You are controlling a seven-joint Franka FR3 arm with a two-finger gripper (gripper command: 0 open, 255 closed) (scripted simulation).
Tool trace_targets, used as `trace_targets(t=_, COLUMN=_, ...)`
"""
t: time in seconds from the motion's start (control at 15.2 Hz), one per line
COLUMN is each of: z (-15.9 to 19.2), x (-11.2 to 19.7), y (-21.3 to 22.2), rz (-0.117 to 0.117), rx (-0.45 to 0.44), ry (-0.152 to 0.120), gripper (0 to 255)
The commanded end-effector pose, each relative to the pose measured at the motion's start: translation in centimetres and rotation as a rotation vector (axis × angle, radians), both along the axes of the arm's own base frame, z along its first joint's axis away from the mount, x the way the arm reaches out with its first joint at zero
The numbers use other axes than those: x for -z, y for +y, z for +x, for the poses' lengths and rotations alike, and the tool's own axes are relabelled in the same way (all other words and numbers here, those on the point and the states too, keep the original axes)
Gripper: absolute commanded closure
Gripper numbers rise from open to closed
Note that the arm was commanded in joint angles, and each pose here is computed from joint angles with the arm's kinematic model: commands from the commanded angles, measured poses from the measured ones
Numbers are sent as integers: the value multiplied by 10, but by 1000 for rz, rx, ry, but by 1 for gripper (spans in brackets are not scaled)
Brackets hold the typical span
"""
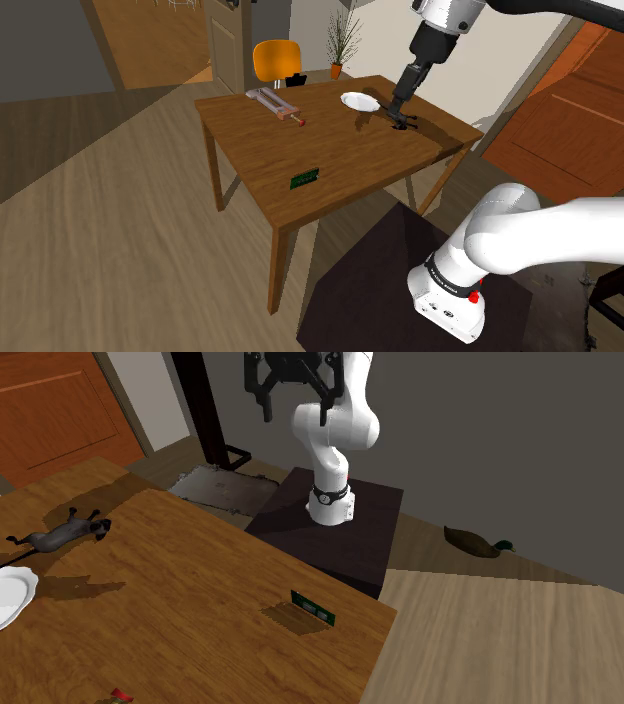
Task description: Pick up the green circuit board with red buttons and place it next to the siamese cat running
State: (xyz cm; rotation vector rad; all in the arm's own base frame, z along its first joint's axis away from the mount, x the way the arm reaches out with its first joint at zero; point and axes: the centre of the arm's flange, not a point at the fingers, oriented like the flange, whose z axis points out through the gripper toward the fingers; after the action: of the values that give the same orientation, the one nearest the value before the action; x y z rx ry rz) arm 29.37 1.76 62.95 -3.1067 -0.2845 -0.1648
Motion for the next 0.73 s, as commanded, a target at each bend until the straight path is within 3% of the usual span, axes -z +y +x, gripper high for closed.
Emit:
trace_targets(t=0.0, z=0, x=0, y=0, rz=0, rx=0, ry=0, gripper=0)
trace_targets(t=0.66, z=83, x=105, y=11, rz=-25, rx=-490, ry=15, gripper=0)
